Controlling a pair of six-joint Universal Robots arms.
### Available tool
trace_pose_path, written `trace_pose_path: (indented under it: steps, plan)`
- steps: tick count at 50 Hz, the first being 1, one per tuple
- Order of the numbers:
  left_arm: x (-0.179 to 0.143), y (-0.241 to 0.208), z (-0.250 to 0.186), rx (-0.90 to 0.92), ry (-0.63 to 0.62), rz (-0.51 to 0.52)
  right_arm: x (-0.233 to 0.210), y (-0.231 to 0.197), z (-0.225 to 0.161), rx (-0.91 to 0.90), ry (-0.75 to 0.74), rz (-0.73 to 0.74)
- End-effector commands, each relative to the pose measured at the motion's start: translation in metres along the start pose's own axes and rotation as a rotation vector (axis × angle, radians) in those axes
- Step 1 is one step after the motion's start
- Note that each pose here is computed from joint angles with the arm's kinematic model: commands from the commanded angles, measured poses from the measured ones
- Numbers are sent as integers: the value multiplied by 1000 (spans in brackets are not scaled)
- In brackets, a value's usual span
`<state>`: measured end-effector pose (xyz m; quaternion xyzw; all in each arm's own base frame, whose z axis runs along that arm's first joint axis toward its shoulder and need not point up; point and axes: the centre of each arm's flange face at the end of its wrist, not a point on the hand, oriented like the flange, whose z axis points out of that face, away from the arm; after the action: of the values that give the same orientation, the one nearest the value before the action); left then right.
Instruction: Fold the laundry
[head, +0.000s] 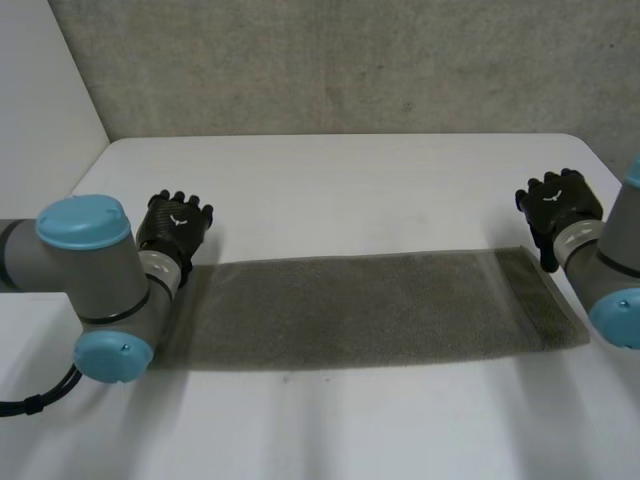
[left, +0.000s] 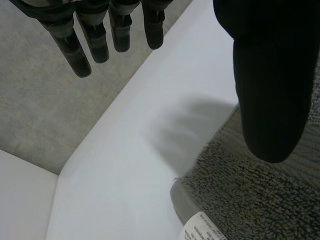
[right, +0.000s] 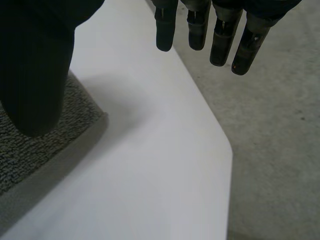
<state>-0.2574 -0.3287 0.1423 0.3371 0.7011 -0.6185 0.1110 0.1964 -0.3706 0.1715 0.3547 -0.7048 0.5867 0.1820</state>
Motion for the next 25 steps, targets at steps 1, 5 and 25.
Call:
trace_pose_path:
  steps: [1,5,25]
  plan:
    - [-11,-12,-22,20,-15,-8,2,-4,-50,-22,-101,38]
    - [-17,-16,-42,40,-30,-43,1,9,-63,-64,-177,65]
    - [-16,-22,-76,106,-34,-289,9,73,-71,-72,-225,171]
